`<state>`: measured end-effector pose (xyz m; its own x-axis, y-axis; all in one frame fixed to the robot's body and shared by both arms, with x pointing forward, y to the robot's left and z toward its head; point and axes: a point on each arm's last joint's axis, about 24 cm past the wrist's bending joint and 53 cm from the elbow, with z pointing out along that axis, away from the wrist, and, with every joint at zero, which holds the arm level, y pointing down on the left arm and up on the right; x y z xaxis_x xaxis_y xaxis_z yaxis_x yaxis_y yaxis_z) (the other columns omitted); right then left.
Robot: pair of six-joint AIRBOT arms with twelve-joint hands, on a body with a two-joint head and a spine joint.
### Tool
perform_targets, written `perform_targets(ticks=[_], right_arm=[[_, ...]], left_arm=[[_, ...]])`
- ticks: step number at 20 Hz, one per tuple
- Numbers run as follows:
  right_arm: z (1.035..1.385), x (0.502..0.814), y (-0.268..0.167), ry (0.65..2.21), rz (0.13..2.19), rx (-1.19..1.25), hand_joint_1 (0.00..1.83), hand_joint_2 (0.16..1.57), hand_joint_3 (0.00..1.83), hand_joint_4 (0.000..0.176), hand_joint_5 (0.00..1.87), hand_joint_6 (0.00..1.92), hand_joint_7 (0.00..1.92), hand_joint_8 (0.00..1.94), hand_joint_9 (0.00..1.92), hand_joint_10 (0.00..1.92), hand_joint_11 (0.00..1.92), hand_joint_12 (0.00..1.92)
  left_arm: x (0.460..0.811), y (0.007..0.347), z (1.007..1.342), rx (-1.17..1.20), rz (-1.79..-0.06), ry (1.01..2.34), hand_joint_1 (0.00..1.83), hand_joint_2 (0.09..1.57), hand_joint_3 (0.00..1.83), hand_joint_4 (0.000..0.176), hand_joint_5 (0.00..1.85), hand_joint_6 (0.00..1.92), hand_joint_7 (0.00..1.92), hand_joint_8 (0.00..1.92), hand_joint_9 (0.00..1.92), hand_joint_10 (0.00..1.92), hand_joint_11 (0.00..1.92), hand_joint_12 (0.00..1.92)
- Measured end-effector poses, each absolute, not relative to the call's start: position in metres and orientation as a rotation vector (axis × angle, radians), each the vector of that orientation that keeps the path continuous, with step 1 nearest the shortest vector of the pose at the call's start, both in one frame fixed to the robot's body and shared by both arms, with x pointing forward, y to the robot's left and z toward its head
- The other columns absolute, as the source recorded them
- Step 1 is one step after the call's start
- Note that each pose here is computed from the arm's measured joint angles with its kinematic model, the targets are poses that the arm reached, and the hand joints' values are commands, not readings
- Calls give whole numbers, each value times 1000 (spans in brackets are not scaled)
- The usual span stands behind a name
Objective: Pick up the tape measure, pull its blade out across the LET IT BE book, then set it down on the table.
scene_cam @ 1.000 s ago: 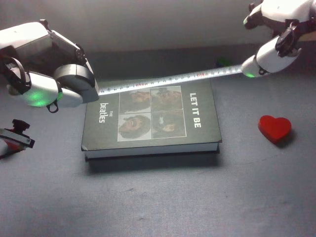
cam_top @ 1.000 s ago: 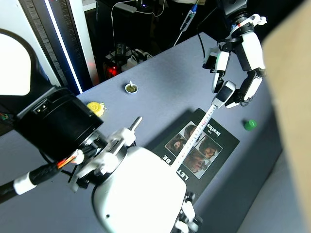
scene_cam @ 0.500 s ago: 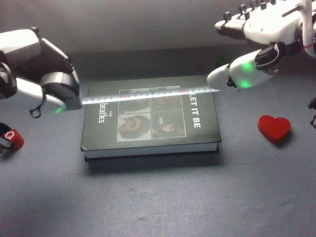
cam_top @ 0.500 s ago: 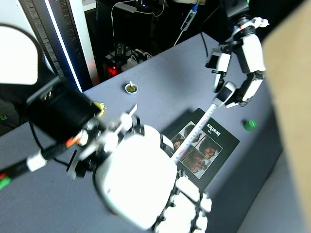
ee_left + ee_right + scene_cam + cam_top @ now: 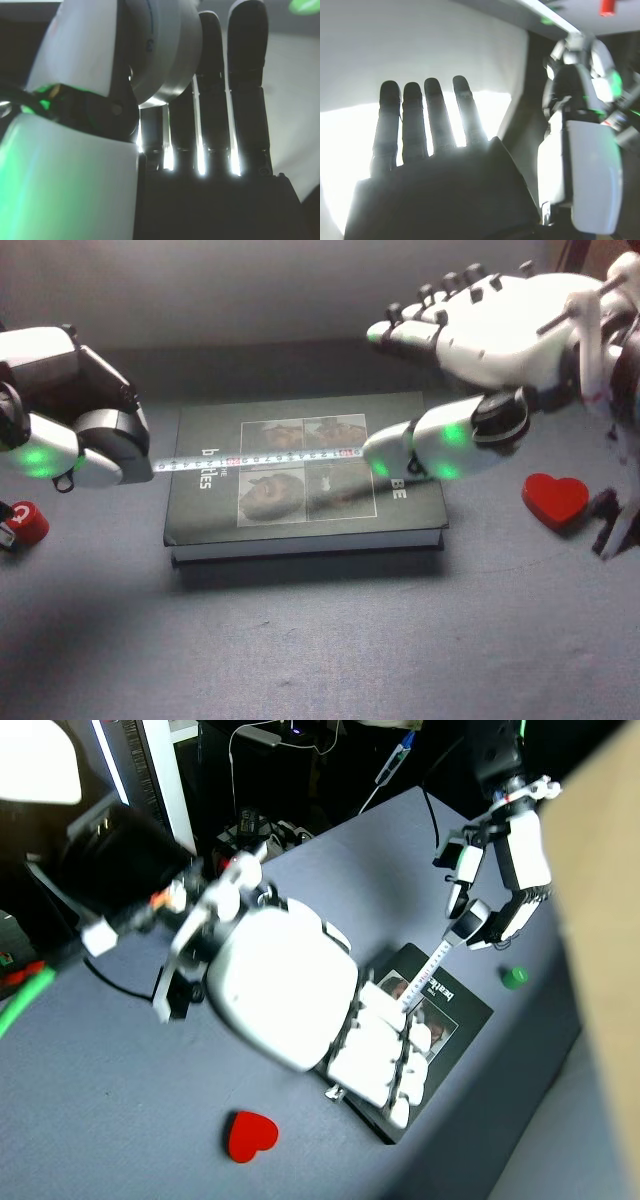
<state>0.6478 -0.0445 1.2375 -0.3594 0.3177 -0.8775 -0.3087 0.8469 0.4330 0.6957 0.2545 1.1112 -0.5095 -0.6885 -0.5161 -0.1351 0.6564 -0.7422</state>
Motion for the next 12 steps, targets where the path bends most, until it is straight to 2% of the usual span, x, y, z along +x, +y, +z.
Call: perform_targets(ticks=[6, 12], right_arm=[[1247, 622, -38, 1789, 649, -78, 18, 1083, 5, 69, 18, 5, 25, 7, 18, 6, 0, 377], [1246, 633, -89, 1822, 611, 82, 17, 1087, 6, 69, 18, 4, 26, 5, 19, 4, 0, 373]], left_arm=[[702, 253, 1105, -648, -833, 2007, 1379, 1114, 0, 0, 878, 933, 1022, 966, 924, 1268, 935, 1171], [704, 261, 1098, -668, -822, 2005, 1377, 1118, 0, 0, 884, 902, 979, 1014, 939, 1275, 942, 1164]])
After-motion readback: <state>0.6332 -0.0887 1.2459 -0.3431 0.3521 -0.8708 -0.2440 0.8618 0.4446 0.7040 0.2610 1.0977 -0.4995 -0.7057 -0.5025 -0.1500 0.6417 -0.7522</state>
